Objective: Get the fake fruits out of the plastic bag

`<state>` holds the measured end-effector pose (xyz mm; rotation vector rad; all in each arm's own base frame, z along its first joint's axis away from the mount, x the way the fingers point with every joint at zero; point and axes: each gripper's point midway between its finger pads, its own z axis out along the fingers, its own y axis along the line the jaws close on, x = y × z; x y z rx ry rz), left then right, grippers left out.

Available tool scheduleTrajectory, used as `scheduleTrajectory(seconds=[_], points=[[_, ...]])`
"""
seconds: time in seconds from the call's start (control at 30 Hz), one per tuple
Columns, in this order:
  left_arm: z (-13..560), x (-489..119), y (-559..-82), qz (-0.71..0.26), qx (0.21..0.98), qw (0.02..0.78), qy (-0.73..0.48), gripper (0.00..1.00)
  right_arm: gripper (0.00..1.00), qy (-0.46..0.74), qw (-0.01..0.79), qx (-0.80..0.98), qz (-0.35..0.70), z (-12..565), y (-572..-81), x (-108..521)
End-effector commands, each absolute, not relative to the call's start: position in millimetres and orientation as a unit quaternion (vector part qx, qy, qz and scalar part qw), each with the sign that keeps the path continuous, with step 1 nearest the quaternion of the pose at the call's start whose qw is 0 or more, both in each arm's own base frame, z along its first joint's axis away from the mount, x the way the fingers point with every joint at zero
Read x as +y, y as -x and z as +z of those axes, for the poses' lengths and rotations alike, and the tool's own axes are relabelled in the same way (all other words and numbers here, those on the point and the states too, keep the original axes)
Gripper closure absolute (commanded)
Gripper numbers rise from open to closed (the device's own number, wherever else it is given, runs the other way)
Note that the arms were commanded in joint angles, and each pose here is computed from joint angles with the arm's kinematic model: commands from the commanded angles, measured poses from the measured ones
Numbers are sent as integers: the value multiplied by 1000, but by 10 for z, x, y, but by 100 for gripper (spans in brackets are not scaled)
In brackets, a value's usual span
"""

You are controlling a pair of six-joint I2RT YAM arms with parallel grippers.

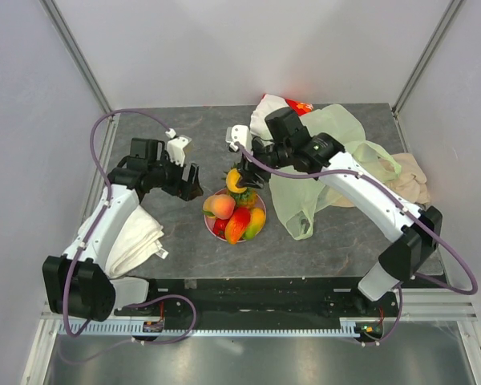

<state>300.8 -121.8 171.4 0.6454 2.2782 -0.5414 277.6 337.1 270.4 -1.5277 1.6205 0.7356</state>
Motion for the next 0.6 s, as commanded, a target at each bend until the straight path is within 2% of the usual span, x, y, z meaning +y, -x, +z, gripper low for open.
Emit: scheduleTrajectory(seconds=[0.0,0.2,0.57], points=[[2012,-1207,-3129,-207,857,412,-232,10,54,620,398,627,253,2714,-2910,3465],[1945,-1187,-3048,-210,855,411,-237,10,53,684,394,576,214,2604,-2708,3665],[1829,-1193,-3055,-219,857,407,-227,10,52,764,347,513,182,2289,-2355,3519]])
